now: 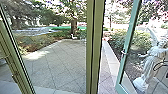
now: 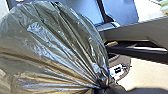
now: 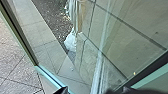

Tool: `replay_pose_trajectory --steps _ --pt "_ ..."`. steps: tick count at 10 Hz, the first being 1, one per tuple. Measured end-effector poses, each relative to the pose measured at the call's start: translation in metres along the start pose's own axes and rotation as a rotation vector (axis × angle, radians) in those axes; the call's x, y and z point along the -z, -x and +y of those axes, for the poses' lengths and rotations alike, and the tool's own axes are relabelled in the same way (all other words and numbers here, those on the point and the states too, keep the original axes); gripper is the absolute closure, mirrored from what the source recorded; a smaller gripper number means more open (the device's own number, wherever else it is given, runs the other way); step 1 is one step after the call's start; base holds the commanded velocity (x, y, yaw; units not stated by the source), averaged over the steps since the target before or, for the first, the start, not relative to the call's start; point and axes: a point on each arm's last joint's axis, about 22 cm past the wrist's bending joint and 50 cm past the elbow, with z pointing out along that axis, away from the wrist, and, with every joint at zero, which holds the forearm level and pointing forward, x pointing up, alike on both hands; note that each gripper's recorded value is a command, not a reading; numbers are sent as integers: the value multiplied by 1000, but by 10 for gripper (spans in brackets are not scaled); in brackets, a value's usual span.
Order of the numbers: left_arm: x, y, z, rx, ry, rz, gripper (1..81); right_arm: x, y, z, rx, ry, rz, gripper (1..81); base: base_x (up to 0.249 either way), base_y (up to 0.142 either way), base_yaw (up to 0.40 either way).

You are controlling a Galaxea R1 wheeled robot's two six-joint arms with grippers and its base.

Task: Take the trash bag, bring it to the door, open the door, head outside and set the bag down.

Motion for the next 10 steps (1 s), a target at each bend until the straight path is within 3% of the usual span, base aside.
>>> replay_pose_trajectory --steps 2,5,7,10 --pt "0 0 0 -1 0 0 811 -15 44 -4 35 -40 -96 10 0 0 0" --pt "0 0 1 -2 1 0 811 -46 151 0 137 -69 -287 10 0 0 0" --pt "0 0 0 -4 0 0 811 -57 235 -14 209 -149 -429 10 0 0 0" --pt "1 -5 -2 -7 -3 5 811 -54 355 -35 299 -275 -607 10 0 0 0"
